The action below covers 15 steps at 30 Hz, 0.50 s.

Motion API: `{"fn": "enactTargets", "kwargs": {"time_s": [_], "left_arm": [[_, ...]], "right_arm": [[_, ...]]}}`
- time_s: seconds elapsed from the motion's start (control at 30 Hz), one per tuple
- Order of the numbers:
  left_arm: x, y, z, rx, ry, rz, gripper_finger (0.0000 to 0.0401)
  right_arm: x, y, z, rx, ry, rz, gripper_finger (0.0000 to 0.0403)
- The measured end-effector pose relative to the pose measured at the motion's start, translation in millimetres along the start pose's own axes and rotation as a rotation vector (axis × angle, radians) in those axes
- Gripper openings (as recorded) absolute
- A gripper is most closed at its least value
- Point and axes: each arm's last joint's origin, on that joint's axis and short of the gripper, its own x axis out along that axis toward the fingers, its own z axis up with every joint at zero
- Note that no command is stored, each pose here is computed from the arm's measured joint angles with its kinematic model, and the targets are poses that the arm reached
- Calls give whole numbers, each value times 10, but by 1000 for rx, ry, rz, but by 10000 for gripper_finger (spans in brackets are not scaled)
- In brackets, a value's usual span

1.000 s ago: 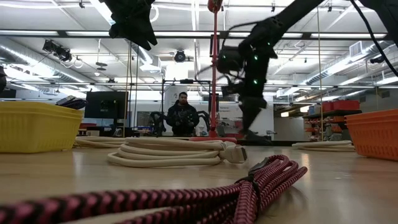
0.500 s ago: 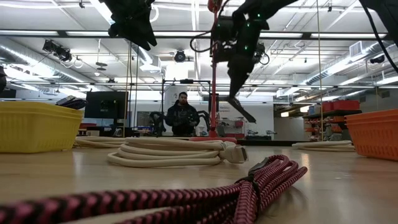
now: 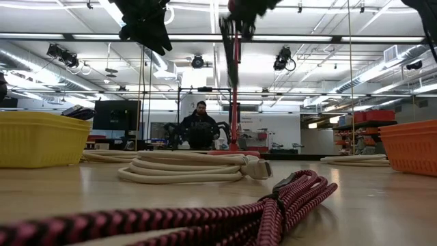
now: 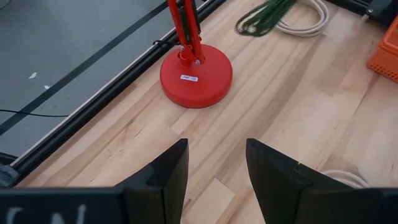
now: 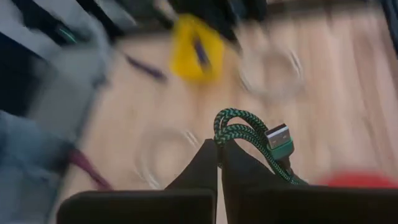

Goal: Pick & Place USB Port
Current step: Put the black and green charger cable into the yellow bin

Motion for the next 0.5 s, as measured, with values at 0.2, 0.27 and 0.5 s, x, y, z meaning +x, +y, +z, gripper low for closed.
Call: {"fn": "enactTargets", "kwargs": {"time_s": [0.2, 0.27, 0.5], "left_arm": [[0, -10, 16, 36, -17, -10, 167], [-4, -37, 61, 60, -57, -47, 167], [-35, -115, 235, 152, -222, -165, 167]], "right_arm": [[-350, 288, 314, -53, -223, 95, 0], [-399, 376, 376, -52, -271, 127, 0], [-379, 624, 462, -74, -314, 225, 0]]}}
